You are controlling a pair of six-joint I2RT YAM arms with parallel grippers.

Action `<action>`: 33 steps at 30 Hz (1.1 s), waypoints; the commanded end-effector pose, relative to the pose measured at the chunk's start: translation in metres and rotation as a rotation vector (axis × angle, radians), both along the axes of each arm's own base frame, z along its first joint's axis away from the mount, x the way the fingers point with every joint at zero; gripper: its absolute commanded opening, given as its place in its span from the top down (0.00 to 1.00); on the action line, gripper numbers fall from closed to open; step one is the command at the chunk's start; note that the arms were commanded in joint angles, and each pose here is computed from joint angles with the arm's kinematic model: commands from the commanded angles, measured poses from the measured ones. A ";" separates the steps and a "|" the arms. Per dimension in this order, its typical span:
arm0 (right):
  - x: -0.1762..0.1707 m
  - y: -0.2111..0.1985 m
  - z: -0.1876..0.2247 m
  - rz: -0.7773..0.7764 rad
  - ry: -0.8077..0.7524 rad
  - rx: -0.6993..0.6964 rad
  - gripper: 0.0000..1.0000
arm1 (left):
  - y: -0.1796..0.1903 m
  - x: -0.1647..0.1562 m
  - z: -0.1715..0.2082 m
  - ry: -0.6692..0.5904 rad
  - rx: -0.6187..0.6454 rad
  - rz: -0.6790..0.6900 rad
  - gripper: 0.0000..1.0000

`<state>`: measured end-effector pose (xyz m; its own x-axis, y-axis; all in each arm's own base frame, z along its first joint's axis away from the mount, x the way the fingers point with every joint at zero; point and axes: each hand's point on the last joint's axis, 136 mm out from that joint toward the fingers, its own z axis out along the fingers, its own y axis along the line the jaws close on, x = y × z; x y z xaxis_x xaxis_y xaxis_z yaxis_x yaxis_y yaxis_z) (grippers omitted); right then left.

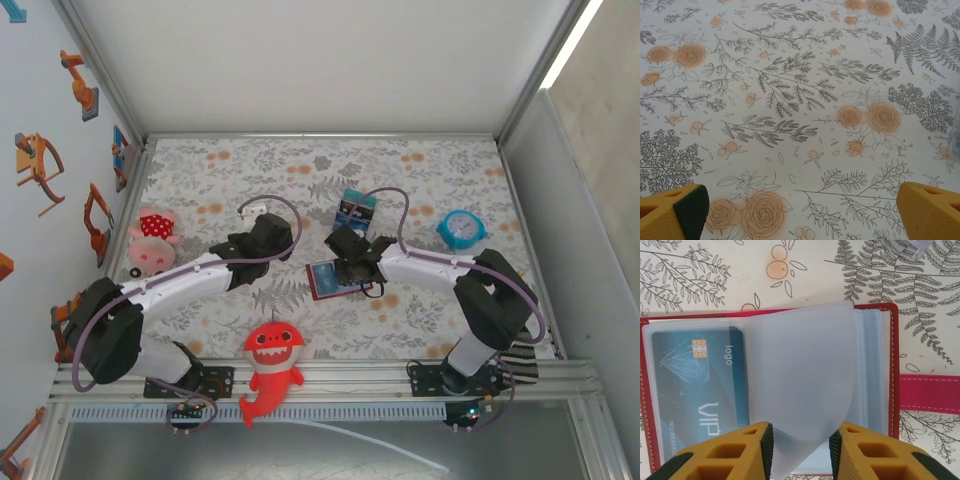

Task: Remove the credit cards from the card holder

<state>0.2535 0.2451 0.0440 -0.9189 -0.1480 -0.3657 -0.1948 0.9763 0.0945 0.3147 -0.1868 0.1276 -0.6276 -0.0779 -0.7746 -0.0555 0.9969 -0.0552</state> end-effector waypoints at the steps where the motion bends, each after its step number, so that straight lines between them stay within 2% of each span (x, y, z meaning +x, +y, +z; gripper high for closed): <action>1: 0.000 -0.012 0.007 -0.042 -0.017 -0.004 0.62 | -0.005 -0.005 -0.004 0.033 0.037 -0.033 0.03; 9: 0.002 -0.043 0.013 -0.118 -0.028 -0.004 0.61 | -0.020 -0.024 -0.023 0.077 0.094 -0.098 0.03; 16: 0.004 -0.051 0.033 -0.121 -0.072 0.076 0.61 | -0.043 -0.043 -0.042 0.111 0.154 -0.188 0.03; 20: 0.002 -0.046 0.036 -0.088 -0.060 0.132 0.73 | -0.049 -0.049 -0.050 0.124 0.150 -0.199 0.03; 22: 0.002 -0.041 0.036 -0.072 -0.047 0.162 0.89 | -0.053 -0.052 -0.054 0.128 0.142 -0.216 0.03; 24: 0.002 -0.035 0.036 -0.064 -0.039 0.188 0.92 | -0.058 -0.054 -0.059 0.136 0.137 -0.239 0.03; 26: 0.003 -0.031 0.036 -0.057 -0.036 0.209 0.90 | -0.060 -0.054 -0.065 0.149 0.145 -0.250 0.03; 29: 0.004 -0.027 0.037 -0.053 -0.030 0.222 0.81 | -0.061 -0.054 -0.071 0.162 0.159 -0.247 0.03; 33: 0.003 -0.020 0.032 -0.043 -0.003 0.241 0.80 | -0.060 -0.053 -0.078 0.169 0.181 -0.248 0.03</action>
<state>0.2554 0.2181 0.0776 -0.9153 -0.0203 -0.4024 -0.1507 0.9435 0.2952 0.2618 -0.2438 0.0519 -0.7352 0.2015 -0.6472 0.1791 0.9786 0.1013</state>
